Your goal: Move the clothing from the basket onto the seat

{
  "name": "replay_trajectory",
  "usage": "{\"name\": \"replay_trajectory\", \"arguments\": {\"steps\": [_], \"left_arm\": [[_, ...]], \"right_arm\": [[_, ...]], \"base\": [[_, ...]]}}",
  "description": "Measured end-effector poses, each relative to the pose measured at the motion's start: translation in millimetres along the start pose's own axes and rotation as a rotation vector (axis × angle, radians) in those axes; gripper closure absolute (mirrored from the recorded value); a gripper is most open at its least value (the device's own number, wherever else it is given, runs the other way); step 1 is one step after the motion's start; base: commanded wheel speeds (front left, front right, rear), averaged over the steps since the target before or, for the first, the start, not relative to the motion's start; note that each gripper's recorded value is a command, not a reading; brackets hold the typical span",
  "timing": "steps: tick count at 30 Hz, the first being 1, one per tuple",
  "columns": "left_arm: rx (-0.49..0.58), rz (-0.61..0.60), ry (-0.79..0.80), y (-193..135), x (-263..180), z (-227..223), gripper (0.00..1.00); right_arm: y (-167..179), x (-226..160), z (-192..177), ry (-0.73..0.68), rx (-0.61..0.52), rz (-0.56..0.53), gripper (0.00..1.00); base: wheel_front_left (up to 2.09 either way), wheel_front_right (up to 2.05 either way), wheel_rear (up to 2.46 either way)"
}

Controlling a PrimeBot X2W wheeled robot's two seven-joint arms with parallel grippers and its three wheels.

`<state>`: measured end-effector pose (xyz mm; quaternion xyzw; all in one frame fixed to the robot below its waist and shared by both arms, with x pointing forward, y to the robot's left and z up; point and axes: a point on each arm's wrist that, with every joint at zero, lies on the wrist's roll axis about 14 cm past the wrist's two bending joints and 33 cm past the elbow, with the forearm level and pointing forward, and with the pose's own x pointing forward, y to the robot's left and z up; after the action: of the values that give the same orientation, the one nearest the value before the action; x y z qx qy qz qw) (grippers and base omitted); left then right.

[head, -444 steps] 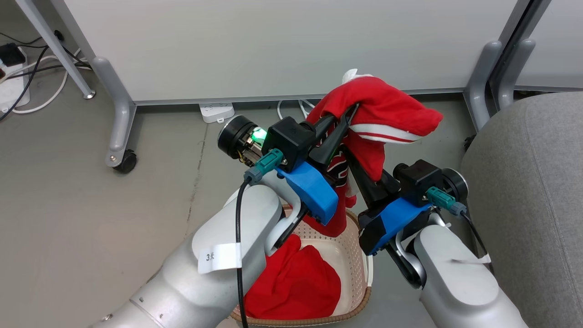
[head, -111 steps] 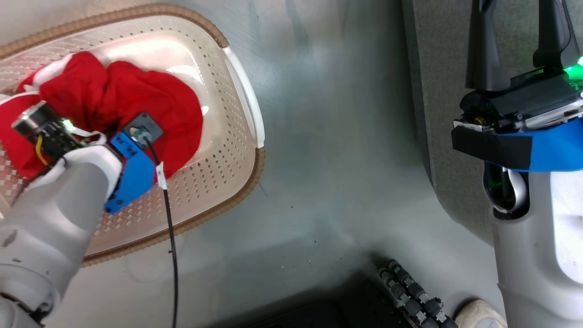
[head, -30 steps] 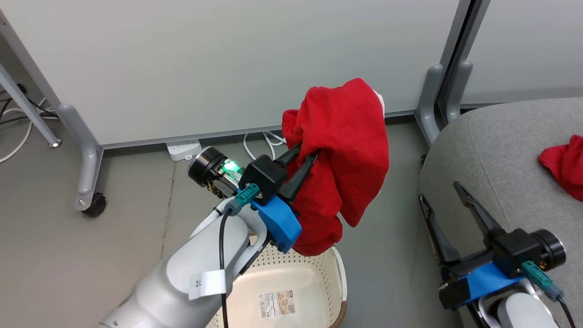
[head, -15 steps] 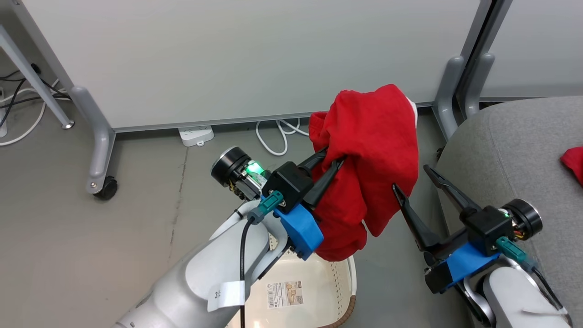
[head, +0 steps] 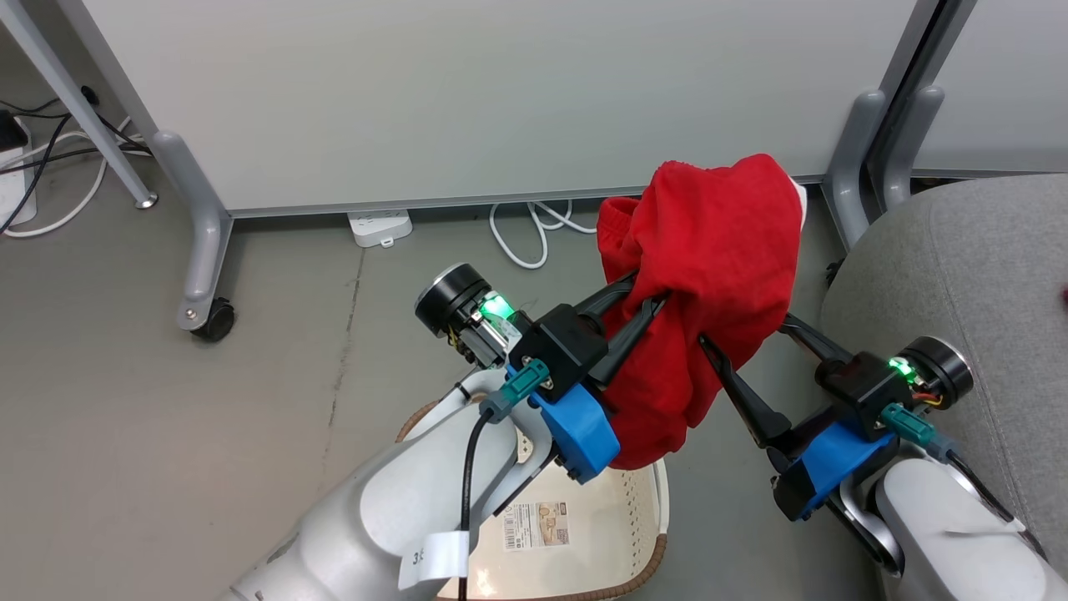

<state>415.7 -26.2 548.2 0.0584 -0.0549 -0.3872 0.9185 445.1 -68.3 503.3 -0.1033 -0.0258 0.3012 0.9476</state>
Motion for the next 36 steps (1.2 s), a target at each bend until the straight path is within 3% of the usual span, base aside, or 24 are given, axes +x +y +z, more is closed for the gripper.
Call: {"name": "replay_trajectory", "arguments": {"steps": [4,5,6,30,31,32,33,36], "left_arm": [[0.000,-0.003,-0.001,-0.9,-0.2,0.2,1.00],[0.001,-0.006,-0.002,-1.3,-0.2,0.5,1.00],[0.001,-0.006,-0.002,-1.4,-0.3,0.6,1.00],[0.009,-0.008,-0.004,0.2,1.2,1.4,1.00],[0.008,-0.007,-0.003,0.4,1.3,0.9,0.88],[0.008,-0.006,-0.002,0.6,1.5,0.3,0.32],[0.008,-0.006,-0.001,0.9,1.6,-0.2,0.00],[0.008,0.000,0.001,2.3,2.1,-1.4,0.00]], "right_arm": [[6.4,5.5,1.9,-0.001,-0.005,0.037,0.00],[7.7,6.1,2.0,0.000,-0.004,0.043,0.25],[8.8,6.2,1.6,0.002,-0.006,0.049,1.00],[10.6,7.3,2.7,0.003,-0.001,0.065,1.00],[10.5,7.3,2.8,0.003,-0.001,0.065,1.00],[10.5,7.4,2.8,0.002,0.000,0.065,1.00],[10.3,7.5,2.7,0.002,0.000,0.064,1.00],[9.7,7.9,2.5,0.001,0.002,0.063,1.00]], "base": [[0.00,0.00,0.00],[0.00,0.00,0.00],[0.00,0.00,0.00],[0.00,0.00,0.00],[0.00,0.00,0.00],[0.00,0.00,0.00],[0.00,0.00,0.00],[0.00,0.00,0.00]]}}
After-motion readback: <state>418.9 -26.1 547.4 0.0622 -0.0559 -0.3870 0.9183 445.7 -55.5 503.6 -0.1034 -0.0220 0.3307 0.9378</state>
